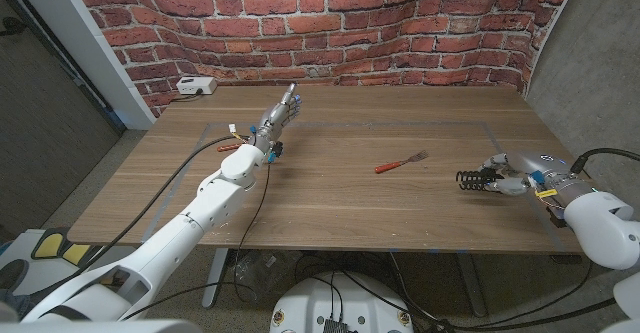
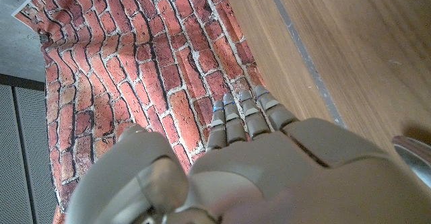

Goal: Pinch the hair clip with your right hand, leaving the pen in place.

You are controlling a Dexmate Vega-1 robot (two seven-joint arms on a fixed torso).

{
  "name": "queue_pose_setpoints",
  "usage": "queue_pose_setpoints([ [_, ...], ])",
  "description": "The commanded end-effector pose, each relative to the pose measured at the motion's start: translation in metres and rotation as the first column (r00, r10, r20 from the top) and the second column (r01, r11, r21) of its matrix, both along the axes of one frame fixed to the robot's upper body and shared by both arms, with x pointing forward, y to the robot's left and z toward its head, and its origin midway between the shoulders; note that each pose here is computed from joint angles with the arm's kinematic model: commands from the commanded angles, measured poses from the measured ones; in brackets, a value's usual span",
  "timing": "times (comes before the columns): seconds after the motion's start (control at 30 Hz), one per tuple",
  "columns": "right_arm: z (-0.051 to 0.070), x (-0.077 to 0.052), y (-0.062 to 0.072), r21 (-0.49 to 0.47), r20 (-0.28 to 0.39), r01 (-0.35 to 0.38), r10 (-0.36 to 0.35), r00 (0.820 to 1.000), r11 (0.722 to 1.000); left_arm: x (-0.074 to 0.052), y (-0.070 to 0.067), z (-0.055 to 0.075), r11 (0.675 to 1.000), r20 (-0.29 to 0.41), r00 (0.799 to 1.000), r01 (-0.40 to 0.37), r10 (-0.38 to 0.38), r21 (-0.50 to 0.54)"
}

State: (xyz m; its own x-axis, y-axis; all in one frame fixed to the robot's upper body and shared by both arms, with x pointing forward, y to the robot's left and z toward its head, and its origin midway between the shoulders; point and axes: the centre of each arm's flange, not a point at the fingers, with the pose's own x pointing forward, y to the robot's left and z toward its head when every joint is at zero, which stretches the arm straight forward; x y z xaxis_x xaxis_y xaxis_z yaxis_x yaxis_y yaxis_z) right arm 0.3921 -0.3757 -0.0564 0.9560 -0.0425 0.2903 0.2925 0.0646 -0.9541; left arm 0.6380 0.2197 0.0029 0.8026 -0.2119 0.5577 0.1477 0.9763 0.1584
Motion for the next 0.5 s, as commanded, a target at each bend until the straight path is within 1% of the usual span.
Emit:
queue_pose_setpoints([
  [0.03, 0.0014, -0.0024, 0.0021, 0.007, 0.033, -0.004, 0.004, 0.999, 1.0, 0.003, 0.0007, 0.0004, 1.0, -0.001, 1.0, 0.004, -0.004, -0.002],
  [0.5, 0.0008, -0.0087, -0.0004, 0.029, 0.107, -0.016, 0.013, 0.994, 0.999, 0.0084, -0.002, 0.0028, 1.0, -0.001, 1.0, 0.015, -0.015, 0.003],
])
